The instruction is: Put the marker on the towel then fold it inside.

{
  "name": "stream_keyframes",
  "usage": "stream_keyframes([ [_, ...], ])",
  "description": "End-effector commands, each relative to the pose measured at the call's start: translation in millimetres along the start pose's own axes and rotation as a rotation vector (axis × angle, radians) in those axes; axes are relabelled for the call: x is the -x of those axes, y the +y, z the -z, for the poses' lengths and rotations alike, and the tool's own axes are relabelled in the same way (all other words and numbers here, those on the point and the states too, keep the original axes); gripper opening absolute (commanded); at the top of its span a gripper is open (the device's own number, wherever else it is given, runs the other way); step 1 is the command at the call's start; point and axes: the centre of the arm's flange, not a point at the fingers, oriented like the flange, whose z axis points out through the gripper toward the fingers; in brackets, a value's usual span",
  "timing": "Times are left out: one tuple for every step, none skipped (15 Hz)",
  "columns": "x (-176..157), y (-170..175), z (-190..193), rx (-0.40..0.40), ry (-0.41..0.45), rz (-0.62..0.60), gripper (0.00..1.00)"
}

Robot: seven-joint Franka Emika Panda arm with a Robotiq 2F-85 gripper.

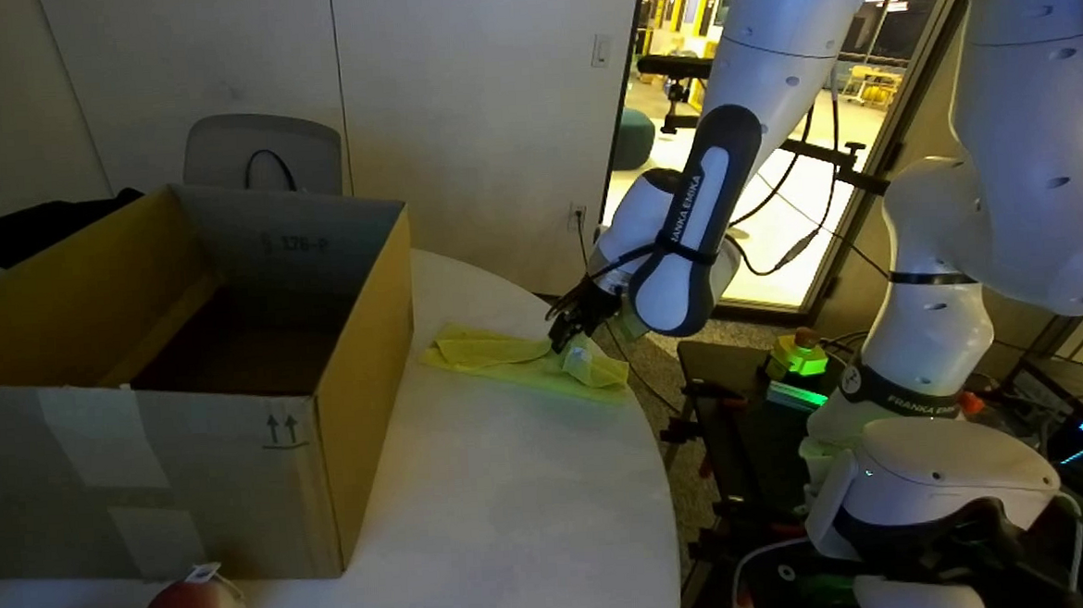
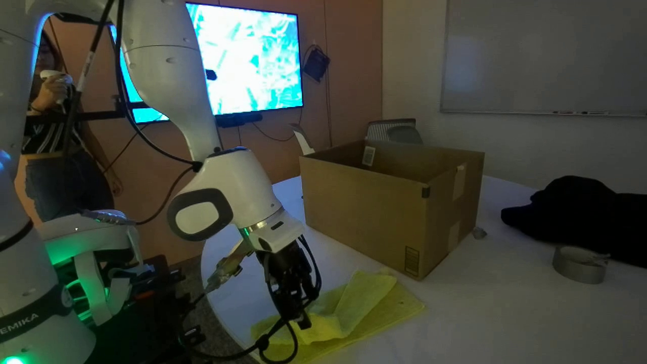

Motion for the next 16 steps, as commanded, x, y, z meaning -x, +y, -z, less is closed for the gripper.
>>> stream_keyframes([
  [12,-18,38,-0.066,0.075,0.078,1.0],
  [11,-27,41,-0.084,0.083,0.113,1.0],
  [12,-36,40,-0.099,0.08,0.15,1.0],
  [12,-43,38,-0.104,0.074,0.18,1.0],
  [12,-50,34,-0.113,0.062,0.208,1.0],
  [11,-57,29,-0.119,0.05,0.233,1.0],
  [10,-61,25,-0.125,0.039,0.255,1.0],
  [9,-64,19,-0.126,0.025,0.273,1.0],
  [8,-66,13,-0.127,0.008,0.291,1.0],
  [6,-68,6,-0.123,-0.008,0.31,1.0],
  [3,-68,0,-0.128,-0.025,0.327,1.0],
  [-2,-68,-6,-0.132,-0.042,0.342,1.0],
  [-5,-69,-13,-0.133,-0.054,0.355,1.0],
  [-10,-70,-20,-0.135,-0.066,0.366,1.0],
  [-15,-71,-28,-0.135,-0.078,0.377,1.0],
  [-20,-72,-35,-0.134,-0.09,0.39,1.0],
])
